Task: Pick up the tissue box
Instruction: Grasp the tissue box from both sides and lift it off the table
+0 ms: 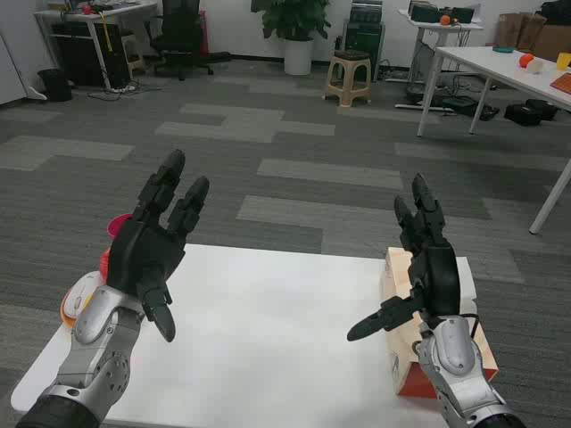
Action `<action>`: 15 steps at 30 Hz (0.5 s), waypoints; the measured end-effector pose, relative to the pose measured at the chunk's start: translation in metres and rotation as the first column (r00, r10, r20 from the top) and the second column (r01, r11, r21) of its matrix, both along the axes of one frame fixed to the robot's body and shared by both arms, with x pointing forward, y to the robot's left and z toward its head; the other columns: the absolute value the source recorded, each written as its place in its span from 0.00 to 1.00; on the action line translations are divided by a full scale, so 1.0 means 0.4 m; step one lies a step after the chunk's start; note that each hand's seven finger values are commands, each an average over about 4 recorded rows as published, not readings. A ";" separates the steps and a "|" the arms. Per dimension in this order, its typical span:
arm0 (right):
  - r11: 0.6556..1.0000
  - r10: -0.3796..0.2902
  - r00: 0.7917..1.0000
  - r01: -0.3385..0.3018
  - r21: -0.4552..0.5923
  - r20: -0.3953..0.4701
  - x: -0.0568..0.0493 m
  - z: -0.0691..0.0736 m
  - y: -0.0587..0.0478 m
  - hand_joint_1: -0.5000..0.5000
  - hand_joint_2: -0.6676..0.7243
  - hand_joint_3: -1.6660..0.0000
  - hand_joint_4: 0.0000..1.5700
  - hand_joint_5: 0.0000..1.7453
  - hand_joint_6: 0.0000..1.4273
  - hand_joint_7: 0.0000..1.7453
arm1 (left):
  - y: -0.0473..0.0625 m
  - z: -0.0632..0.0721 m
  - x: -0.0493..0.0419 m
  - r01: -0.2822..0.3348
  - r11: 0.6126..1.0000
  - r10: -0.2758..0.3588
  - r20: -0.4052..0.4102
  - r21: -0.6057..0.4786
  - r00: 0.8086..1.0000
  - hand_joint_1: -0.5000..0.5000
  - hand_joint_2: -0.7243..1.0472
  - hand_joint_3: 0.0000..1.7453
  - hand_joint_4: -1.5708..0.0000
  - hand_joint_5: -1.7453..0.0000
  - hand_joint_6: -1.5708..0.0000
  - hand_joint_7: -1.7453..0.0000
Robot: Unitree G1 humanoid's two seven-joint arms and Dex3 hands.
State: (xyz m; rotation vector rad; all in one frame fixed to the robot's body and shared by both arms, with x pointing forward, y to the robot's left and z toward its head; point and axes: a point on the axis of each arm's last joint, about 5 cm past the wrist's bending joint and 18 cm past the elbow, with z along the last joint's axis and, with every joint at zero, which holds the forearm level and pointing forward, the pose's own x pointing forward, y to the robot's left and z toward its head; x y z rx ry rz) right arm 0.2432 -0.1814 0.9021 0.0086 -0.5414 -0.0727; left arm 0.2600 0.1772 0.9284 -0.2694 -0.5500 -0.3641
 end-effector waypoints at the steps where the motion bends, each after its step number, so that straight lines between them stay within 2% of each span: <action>1: 1.000 -0.017 1.000 0.016 0.024 0.023 -0.008 0.004 0.000 0.04 0.82 1.00 0.02 0.00 0.00 0.00 | -0.006 0.003 -0.003 -0.012 1.000 0.012 0.006 -0.009 1.000 1.00 0.10 0.02 1.00 0.94 1.00 1.00; 4: 0.990 -0.088 0.988 0.072 0.125 0.129 -0.038 0.026 -0.001 0.04 0.82 1.00 0.02 0.00 0.00 0.00 | -0.027 0.020 -0.012 -0.046 0.998 0.048 0.044 -0.043 0.998 1.00 0.10 0.03 1.00 0.94 1.00 1.00; 6: 0.984 -0.113 0.979 0.087 0.155 0.169 -0.044 0.036 -0.004 0.04 0.82 1.00 0.02 0.00 0.00 0.00 | -0.034 0.028 -0.015 -0.048 0.997 0.052 0.064 -0.053 0.997 1.00 0.10 0.00 1.00 0.94 1.00 1.00; 15: 0.982 -0.124 0.978 0.096 0.161 0.170 -0.048 0.035 -0.008 0.04 0.82 1.00 0.02 0.00 0.00 0.00 | -0.038 0.029 -0.015 -0.045 0.998 0.048 0.067 -0.052 0.997 1.00 0.10 0.00 1.00 0.94 1.00 1.00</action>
